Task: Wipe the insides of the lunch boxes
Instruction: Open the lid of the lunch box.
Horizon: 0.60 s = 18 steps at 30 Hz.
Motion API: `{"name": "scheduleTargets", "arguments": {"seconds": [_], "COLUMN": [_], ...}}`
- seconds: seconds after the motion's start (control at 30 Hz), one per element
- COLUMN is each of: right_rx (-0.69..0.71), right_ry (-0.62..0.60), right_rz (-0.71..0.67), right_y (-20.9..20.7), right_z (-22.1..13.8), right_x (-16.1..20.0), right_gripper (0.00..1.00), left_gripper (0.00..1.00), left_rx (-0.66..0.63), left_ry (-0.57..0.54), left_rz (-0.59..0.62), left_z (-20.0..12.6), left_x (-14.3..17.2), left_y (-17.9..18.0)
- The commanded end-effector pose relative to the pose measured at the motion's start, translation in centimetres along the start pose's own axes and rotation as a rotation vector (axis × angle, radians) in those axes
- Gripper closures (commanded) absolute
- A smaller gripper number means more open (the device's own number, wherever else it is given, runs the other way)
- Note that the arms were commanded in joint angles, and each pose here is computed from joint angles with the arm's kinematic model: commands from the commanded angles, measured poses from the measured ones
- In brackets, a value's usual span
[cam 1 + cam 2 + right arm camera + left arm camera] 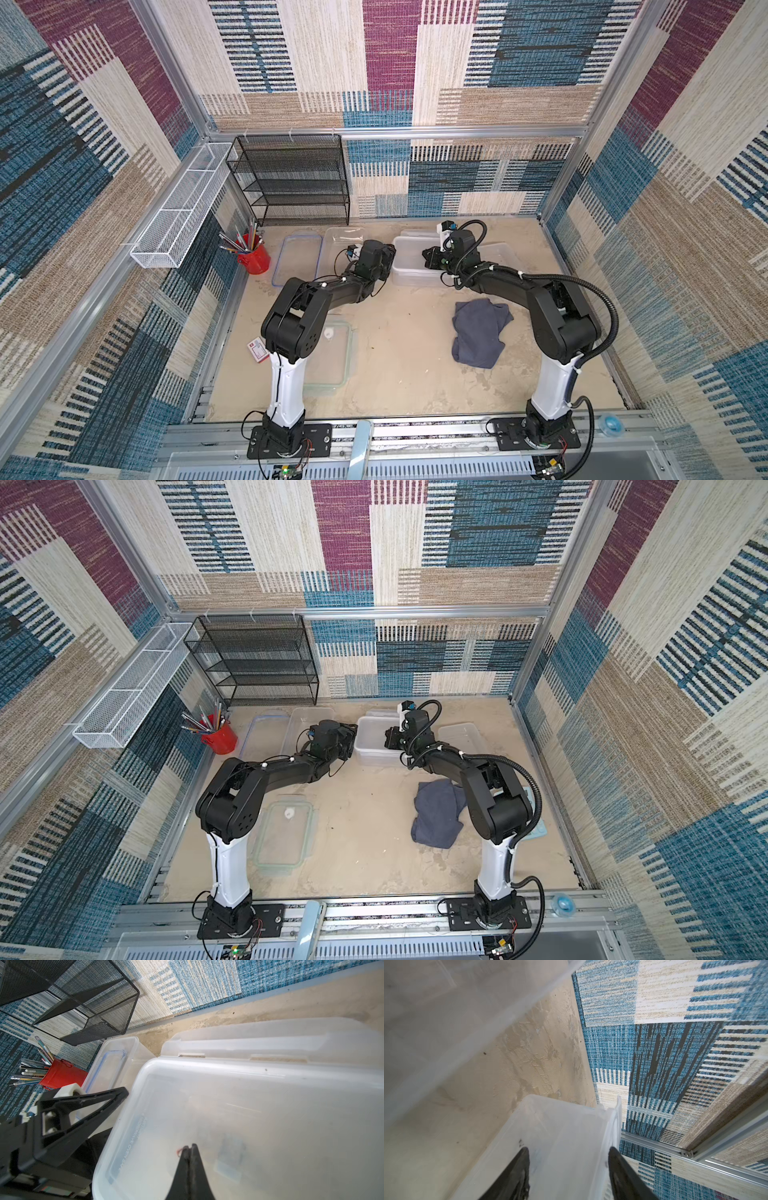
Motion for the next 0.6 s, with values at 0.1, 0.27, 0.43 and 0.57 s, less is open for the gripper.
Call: {"name": "scheduleTargets", "arguments": {"seconds": [0.1, 0.27, 0.43, 0.57], "right_rx": [0.110, 0.107, 0.104, 0.110], "right_ry": [0.497, 0.499, 0.503, 0.504], "right_rz": [0.123, 0.129, 0.134, 0.132], "right_y": [-2.4, -2.3, -2.4, -2.5], "right_z": [-1.9, -1.8, -1.8, -1.8], "right_x": [12.2, 12.3, 12.6, 12.6], "right_gripper": [0.97, 0.97, 0.97, 0.97], "left_gripper": [0.38, 0.40, 0.61, 0.72], "left_rx": [0.167, 0.199, 0.233, 0.227], "left_ry": [0.098, 0.074, 0.068, 0.060], "left_rz": [-0.083, -0.068, -0.050, 0.003], "left_z": [0.2, -0.9, -1.2, -1.6], "left_x": [1.5, 1.1, 1.0, 0.8], "left_y": [-3.6, -4.5, -5.5, -5.7]}}
Point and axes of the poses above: each gripper's point midway between its finger pads, its own z axis out along the fingers, its own y axis along the line the jaws close on, x = y × z, the point moved 2 cm from there along -z, back along the fingers, and after that the axes turned 10 degrees about -z, right-handed, at the moved point
